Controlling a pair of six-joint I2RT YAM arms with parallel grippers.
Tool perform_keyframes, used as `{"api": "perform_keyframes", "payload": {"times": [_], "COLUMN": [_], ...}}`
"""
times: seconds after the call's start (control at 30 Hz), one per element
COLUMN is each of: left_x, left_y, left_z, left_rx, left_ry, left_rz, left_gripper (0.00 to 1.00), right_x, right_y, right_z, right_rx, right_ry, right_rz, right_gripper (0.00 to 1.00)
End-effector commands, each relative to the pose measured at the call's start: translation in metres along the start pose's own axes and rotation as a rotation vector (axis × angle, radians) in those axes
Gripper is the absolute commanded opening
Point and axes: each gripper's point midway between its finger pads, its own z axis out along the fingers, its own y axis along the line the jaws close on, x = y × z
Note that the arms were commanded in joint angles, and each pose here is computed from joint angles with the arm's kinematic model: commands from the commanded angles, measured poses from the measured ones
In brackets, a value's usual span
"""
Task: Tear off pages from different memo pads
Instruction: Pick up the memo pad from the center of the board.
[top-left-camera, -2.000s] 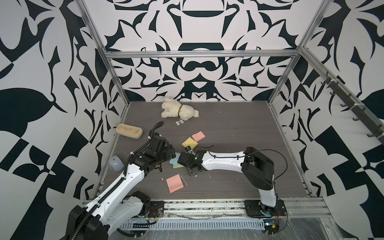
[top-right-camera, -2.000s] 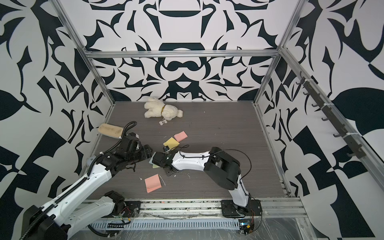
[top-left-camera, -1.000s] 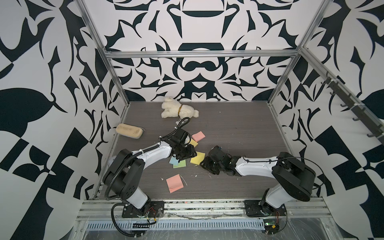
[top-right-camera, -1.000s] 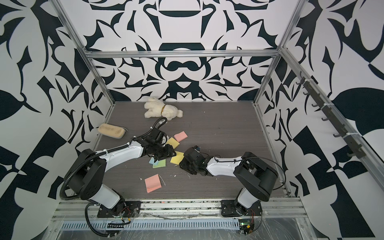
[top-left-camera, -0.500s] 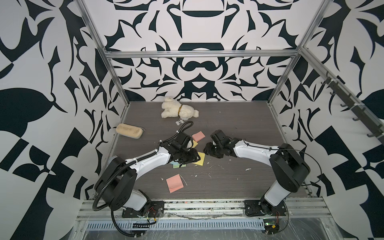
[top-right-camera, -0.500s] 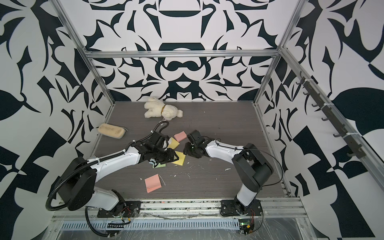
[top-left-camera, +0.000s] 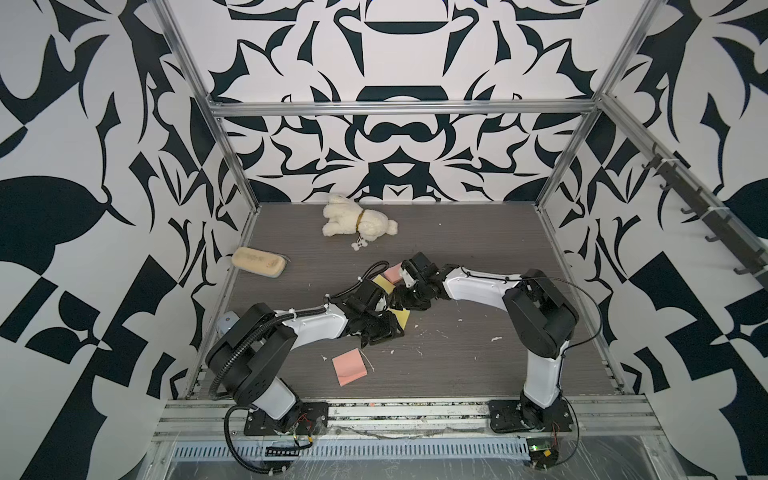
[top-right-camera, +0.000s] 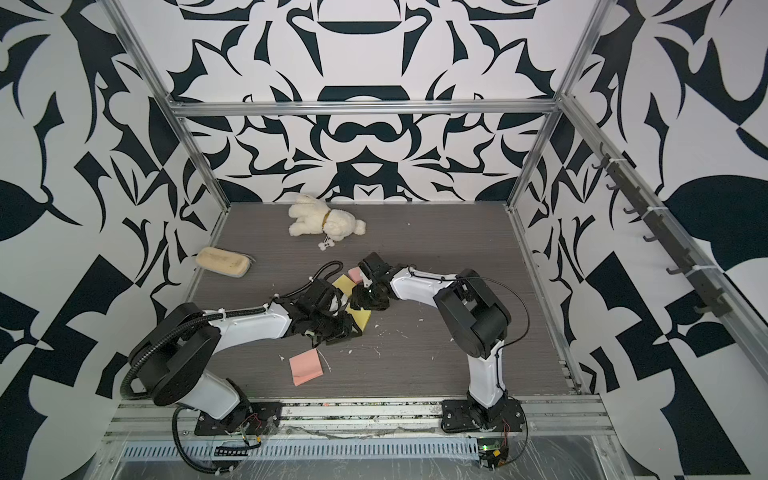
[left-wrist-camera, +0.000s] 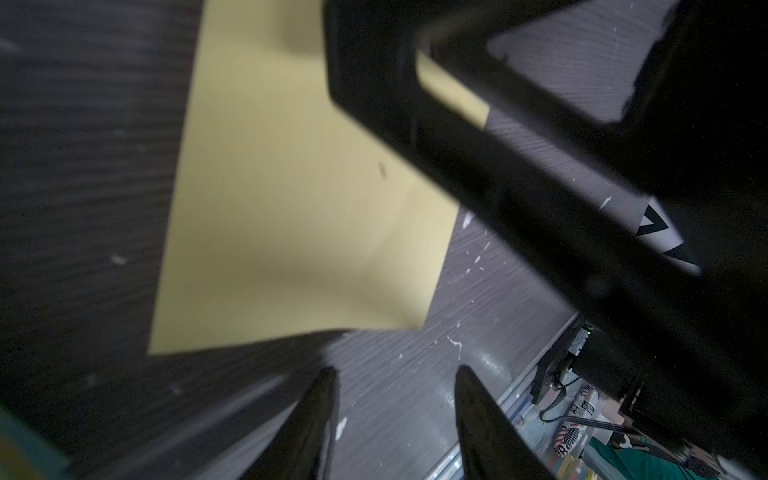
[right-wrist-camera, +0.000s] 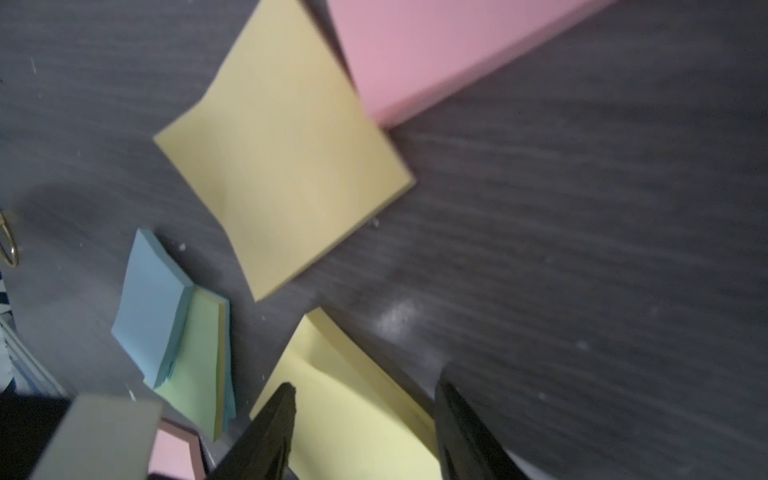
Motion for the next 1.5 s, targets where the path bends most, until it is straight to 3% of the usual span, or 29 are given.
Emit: {"api": "perform_keyframes", "payload": {"times": [0.0,0.23,0.63,1.23,1.47], "left_x": [-0.012,-0.016,-0.013,-0.013,-0.021], "left_y": [0.016,0.034,0.039,0.030,0.014], "left_z": [-0.007,-0.025,-0.014,-0.021,-0.036], "left_rx": [-0.027,-0.096,-0.087,-0.062,-0.044], "left_ry": [-0.050,-0.093,-0.072,-0.080,-0.107], "left_rz": [-0.056,-0.062,-0.072,-0.050,-0.022], "left_gripper": [0.45,0.41,0.38,0.36,0.41], "right_x": [0.041,0.063,0.060,0.062,0.059], "right_y": [0.001,0.003,0.010,0.020,0.028], "right_z": [0.000,0.002,0.008,-0.002,-0.008], "right_rx": [-0.015,-0.055,-0.148,-0.247,-0.292], "right_ry": [0.086,0.042,-0.036,-0.050,-0.064], "right_rz": [0.043,0.139,0.251,0.295,0.304], "right_gripper": [0.56,0.54,0.42,0.13,0.02]}}
